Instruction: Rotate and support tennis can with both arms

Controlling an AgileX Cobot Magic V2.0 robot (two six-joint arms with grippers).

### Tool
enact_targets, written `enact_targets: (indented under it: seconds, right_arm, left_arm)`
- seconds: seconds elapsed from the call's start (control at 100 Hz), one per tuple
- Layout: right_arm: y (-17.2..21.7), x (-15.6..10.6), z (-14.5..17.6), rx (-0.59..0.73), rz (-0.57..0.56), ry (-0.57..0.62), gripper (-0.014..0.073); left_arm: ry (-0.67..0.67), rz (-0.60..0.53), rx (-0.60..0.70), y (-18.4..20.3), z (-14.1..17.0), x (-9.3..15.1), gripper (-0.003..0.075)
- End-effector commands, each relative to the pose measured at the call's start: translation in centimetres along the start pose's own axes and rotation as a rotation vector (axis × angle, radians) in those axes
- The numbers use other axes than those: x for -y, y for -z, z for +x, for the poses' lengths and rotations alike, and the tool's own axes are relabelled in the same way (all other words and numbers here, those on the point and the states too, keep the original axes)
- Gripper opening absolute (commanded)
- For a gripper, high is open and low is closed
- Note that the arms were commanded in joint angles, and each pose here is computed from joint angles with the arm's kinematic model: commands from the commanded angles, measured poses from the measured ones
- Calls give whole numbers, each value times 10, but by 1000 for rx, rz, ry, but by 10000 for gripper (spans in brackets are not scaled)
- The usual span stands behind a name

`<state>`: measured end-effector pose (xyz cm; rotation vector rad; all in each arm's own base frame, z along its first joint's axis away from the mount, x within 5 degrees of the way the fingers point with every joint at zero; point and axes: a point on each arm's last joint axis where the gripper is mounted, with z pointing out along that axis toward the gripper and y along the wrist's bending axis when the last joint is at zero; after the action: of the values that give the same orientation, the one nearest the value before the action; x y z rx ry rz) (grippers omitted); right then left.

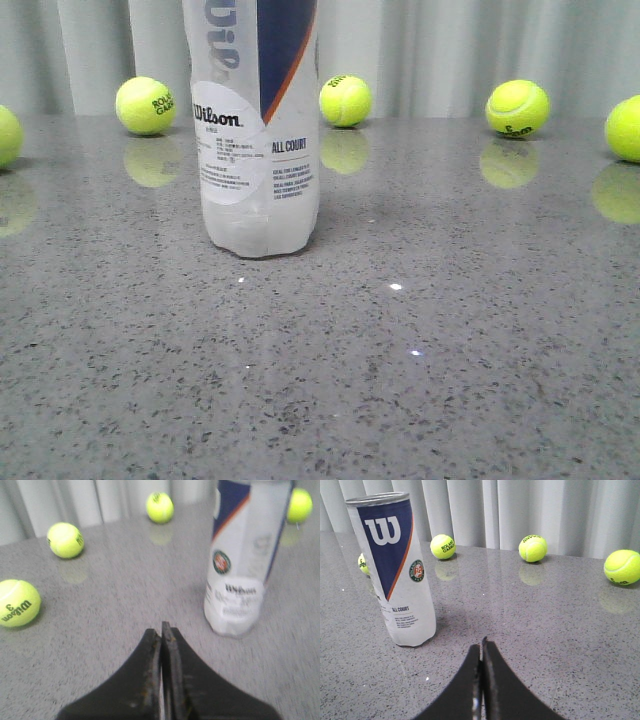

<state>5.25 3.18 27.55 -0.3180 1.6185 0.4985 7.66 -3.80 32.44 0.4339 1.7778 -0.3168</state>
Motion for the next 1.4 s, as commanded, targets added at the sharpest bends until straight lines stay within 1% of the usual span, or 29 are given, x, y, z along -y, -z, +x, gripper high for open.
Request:
enact_targets:
  seconds: [0.0, 0.12, 0.31, 0.48, 0.6, 0.76, 0.78, 0.79, 0.83, 1.39]
  right_arm:
    - [1, 0, -15, 97, 9, 18, -59]
    - [1, 0, -15, 97, 9, 18, -59]
    - [1, 0, -15, 97, 9, 18, -59]
    - [1, 0, -15, 97, 9, 18, -59]
    - [1, 0, -15, 97, 9, 18, -59]
    - [1, 0, -15, 97, 9, 18, -59]
    - [1, 0, -15, 97, 9, 18, -59]
    - [1, 0, -15, 97, 9, 18, -59]
    - [1, 0, -15, 96, 9, 18, -59]
    - [2, 0, -15, 98, 9, 18, -59]
  left_arm:
    - [55, -24, 186, -2, -4, -2, -19]
    - [98, -106, 232, -3, 20, -9, -19]
    - [128, -256, 236, 0, 62, -18, -19]
    - [127, -373, 268, 4, 88, -22, -19]
    - [128, -424, 277, 6, 104, -23, -19]
    - [114, -446, 350, 4, 129, -22, -19]
    - [117, -446, 336, 4, 130, -22, -19]
    - [123, -445, 308, 4, 133, -22, -19]
    - [127, -447, 292, 3, 133, -22, -19]
    - [124, -448, 305, 4, 132, -22, -19]
